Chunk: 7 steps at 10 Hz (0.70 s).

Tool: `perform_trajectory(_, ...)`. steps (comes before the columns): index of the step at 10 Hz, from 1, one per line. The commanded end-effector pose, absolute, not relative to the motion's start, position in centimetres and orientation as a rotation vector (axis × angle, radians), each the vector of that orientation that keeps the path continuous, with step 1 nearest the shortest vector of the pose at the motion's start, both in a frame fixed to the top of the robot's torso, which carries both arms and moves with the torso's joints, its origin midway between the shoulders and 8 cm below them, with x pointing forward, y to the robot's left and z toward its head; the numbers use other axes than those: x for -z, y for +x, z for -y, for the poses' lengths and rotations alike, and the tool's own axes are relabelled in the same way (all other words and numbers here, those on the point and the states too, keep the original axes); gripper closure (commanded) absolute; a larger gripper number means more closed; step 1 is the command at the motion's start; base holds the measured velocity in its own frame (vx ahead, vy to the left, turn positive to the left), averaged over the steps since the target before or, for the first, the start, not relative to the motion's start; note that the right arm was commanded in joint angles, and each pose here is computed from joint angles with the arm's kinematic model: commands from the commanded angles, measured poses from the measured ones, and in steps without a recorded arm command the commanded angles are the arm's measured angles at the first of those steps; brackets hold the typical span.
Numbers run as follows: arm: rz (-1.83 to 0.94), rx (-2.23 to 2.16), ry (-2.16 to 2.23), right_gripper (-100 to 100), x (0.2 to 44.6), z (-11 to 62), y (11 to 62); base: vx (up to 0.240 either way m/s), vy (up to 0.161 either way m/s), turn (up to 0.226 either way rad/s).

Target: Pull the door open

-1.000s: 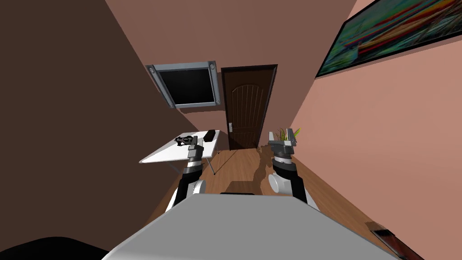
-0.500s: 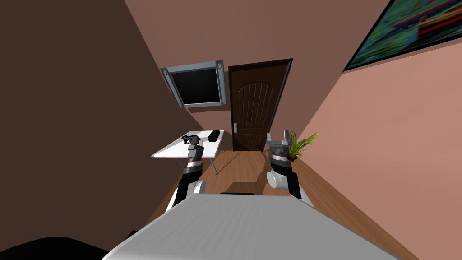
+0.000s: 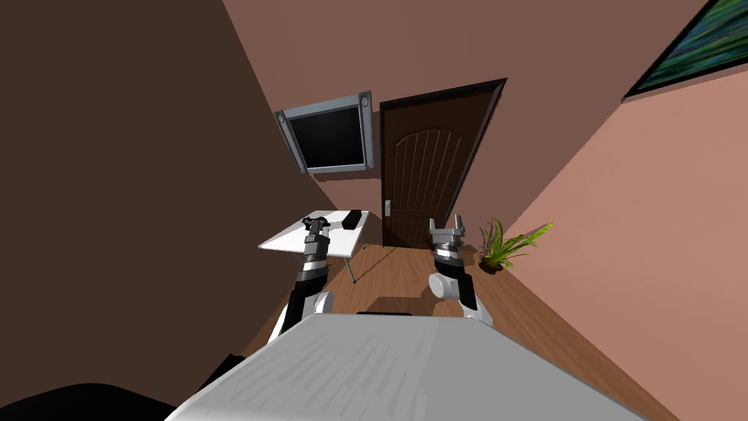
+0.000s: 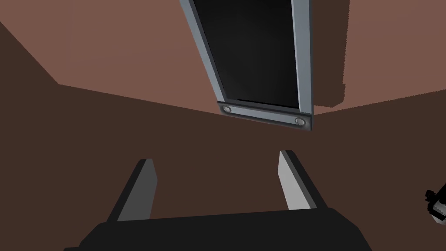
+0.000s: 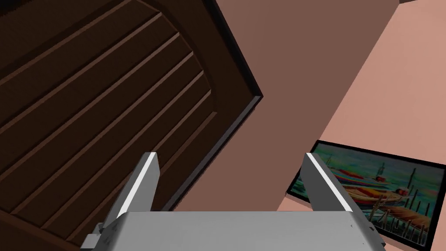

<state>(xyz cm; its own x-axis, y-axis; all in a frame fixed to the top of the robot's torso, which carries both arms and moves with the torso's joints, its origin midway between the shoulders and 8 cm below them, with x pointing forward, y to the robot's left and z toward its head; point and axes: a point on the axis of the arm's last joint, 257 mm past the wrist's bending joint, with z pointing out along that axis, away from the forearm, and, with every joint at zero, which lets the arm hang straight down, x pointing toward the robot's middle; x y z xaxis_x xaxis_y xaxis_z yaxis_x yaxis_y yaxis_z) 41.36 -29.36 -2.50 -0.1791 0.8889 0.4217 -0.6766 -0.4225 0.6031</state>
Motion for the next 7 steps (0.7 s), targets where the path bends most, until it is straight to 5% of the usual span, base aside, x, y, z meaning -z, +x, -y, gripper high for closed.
perform_trajectory(1,-0.312,-1.836,0.952,-100,3.8,30.1,42.2,0.084,-0.027,0.233)
perform_trajectory(7,-0.211,-1.895,1.107,-100,7.8,32.8,45.3,0.078,-0.027,0.164)
